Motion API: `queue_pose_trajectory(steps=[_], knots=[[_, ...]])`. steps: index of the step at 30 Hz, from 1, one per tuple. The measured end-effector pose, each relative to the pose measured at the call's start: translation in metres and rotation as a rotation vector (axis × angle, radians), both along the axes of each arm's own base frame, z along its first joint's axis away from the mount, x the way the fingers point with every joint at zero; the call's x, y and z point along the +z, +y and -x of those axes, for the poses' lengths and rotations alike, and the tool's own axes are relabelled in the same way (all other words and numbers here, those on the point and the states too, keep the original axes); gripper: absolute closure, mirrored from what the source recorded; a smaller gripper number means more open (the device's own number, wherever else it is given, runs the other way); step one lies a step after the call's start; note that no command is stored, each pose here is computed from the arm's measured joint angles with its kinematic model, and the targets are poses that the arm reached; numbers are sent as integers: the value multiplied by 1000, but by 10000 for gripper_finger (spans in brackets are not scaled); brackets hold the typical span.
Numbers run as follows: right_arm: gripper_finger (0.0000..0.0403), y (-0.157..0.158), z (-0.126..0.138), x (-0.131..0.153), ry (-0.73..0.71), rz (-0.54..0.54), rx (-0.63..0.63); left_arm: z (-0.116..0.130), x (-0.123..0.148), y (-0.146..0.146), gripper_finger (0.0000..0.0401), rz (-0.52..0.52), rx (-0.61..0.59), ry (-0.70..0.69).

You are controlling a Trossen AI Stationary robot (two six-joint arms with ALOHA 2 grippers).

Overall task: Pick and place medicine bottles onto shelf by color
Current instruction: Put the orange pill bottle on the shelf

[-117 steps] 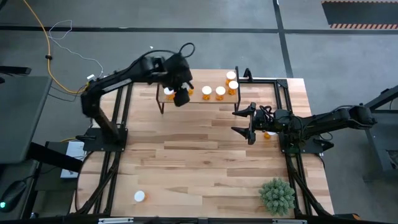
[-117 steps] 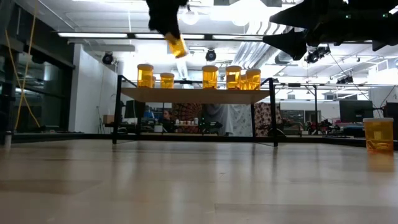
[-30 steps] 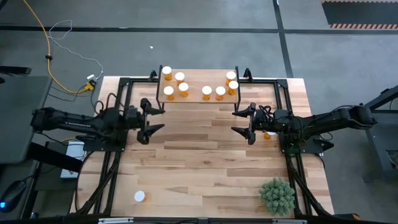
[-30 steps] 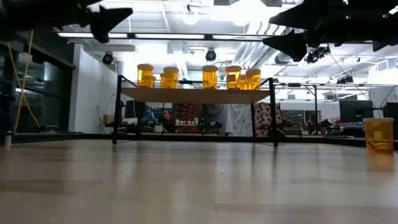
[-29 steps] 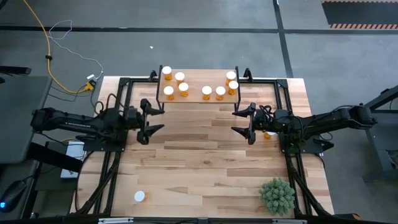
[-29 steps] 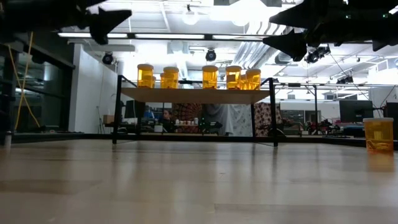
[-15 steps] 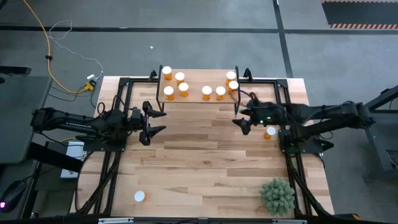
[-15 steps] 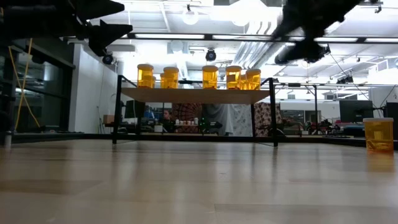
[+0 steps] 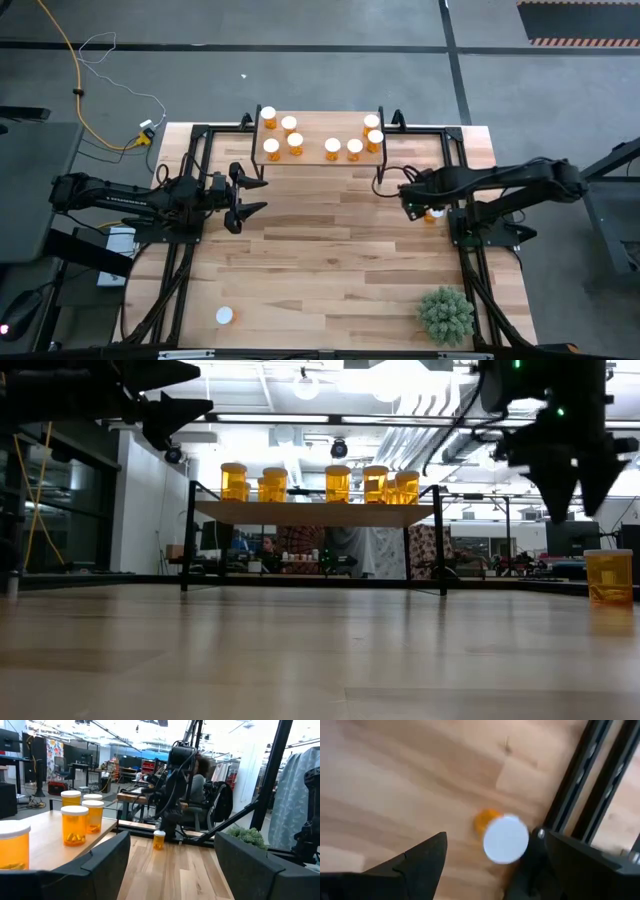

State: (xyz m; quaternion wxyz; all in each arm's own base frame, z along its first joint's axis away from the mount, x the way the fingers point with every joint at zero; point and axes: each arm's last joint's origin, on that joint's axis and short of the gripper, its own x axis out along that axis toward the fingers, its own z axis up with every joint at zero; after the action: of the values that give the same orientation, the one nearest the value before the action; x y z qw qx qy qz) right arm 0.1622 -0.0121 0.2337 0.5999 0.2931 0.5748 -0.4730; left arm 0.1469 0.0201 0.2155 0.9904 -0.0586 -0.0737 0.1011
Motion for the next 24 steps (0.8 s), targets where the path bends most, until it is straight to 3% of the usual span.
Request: queue_pose_trajectory(steps=[5,7,9,24], knots=[[77,-2,6,-21,47,-133,-6,0,0,0,121,0,0,0],[81,-5,-1,-23,-28,-131,42,0,0,0,121,0,0,-1],[84,-7,1,-28,-16,-128,44,0,0,0,121,0,0,-1],[87,-24,3,-37,34,-115,-120,0,0,0,121,8,-2,-2]])
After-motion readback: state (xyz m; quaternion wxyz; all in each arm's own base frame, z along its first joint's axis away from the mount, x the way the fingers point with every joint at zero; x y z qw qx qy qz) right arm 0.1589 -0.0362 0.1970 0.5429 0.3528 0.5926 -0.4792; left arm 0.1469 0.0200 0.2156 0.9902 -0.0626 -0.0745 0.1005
